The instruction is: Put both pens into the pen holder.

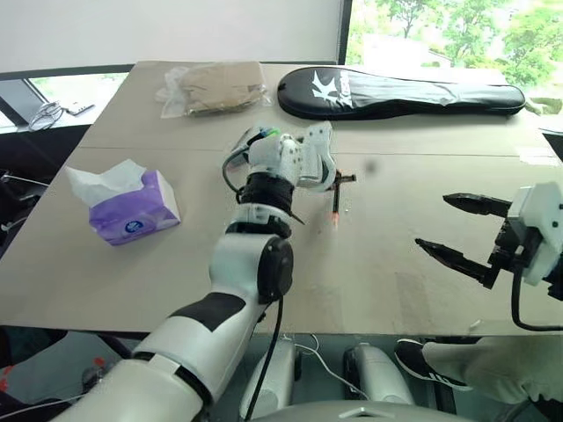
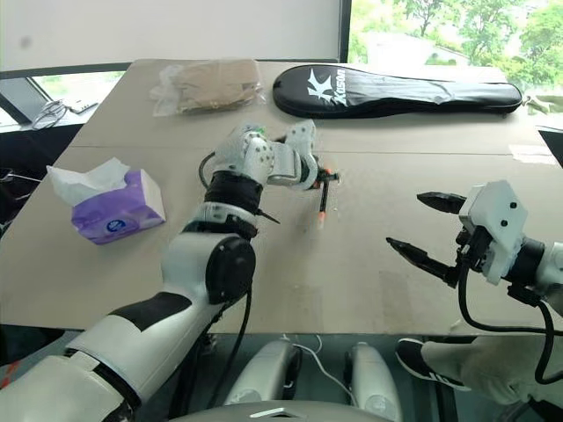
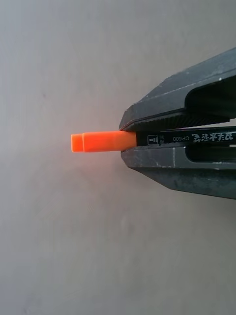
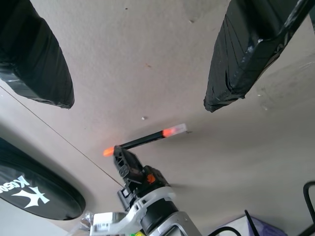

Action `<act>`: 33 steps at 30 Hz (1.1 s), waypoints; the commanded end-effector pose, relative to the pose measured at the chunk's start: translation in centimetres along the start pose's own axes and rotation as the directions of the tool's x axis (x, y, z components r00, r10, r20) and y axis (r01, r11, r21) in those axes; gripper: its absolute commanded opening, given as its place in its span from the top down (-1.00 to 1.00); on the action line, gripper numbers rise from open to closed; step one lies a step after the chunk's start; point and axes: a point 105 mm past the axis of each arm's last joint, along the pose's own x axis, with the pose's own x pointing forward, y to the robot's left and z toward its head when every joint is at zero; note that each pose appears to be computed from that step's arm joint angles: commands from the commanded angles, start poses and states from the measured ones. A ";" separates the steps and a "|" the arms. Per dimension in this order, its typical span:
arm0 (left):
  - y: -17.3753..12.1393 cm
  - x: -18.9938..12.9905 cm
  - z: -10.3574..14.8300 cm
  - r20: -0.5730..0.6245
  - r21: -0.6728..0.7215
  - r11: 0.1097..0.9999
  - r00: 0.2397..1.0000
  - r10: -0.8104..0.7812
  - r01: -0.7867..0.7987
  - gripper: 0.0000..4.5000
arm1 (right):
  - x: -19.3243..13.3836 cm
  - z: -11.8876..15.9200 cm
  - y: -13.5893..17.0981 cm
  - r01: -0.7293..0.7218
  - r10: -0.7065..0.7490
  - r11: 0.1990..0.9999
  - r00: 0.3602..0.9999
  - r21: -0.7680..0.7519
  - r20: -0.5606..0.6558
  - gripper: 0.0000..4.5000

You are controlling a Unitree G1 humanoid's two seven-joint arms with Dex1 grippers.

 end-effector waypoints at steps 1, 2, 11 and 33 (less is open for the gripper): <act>-3.3 -6.3 8.6 0.525 0.335 0.941 0.818 -0.236 0.056 0.99 | 0.3 0.7 -0.1 0.009 -0.008 1.000 0.999 -0.022 0.041 -1.00; -3.5 -7.2 9.0 0.551 0.390 0.919 0.786 -0.279 0.053 0.99 | 0.4 0.7 -0.1 0.006 -0.005 1.000 0.999 -0.020 0.045 -1.00; -2.6 -12.0 9.4 0.618 0.785 0.436 0.522 -0.588 -0.440 0.99 | 1.7 2.4 -0.2 -0.032 0.036 0.999 0.986 -0.026 0.163 -1.00; 3.2 -10.3 7.1 0.611 0.789 0.324 0.609 -0.505 -0.522 0.99 | 1.4 6.0 0.5 -0.019 0.038 0.998 0.951 -0.063 0.308 -1.00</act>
